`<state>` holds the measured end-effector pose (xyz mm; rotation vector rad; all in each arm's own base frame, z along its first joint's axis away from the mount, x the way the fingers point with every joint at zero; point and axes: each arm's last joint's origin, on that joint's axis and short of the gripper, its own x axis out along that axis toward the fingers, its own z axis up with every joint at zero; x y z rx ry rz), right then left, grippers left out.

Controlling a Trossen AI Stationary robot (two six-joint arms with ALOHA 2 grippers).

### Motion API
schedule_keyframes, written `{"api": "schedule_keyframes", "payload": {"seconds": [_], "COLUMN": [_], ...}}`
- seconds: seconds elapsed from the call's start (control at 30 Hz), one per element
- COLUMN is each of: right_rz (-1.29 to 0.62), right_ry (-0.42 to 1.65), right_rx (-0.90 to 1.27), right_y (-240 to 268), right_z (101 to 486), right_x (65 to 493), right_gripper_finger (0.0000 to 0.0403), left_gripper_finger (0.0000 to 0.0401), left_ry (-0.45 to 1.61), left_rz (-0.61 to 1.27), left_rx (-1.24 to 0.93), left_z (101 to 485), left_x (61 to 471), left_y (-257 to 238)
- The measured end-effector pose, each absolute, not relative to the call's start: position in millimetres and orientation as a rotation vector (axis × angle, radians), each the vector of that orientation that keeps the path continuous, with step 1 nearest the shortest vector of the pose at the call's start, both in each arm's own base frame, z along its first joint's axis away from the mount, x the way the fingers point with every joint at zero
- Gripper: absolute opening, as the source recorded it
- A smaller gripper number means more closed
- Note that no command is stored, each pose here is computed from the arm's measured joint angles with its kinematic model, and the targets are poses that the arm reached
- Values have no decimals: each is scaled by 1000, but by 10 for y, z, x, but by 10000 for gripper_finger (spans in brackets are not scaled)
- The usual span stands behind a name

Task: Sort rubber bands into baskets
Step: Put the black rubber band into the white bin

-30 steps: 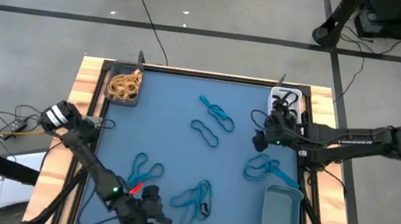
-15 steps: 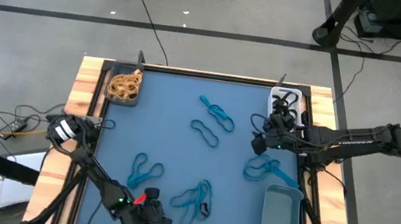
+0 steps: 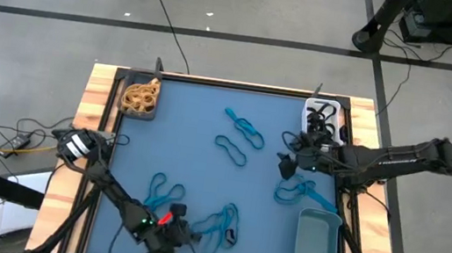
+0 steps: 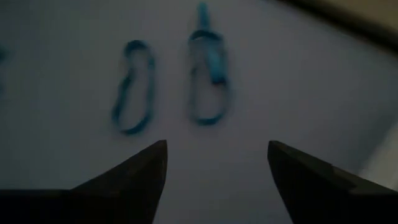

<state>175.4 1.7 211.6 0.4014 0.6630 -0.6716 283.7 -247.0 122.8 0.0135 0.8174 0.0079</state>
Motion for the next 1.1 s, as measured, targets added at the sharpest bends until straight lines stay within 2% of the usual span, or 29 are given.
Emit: {"api": "schedule_keyframes", "payload": {"seconds": [0.27, 0.6, 0.97, 1.1], "right_rz": [-251, 77, 215, 186], "right_ry": [589, 464, 350, 305], "right_rx": [320, 306, -206, -468], "right_y": [251, 496, 688, 740], "right_z": [1823, 1780, 1657, 1652], "right_x": [2002, 2276, 2412, 2424], "right_gripper_finger": [278, 281, 270, 263], "left_gripper_finger": [16, 15, 14, 14], "left_ry": [764, 551, 503, 503], "left_rz": [108, 337, 398, 394], "left_rx": [9, 77, 65, -104], "left_z": [1311, 1730, 1841, 1842], "left_x": [3003, 3107, 3339, 3435], "left_y": [-2256, -1975, -1649, -1503]}}
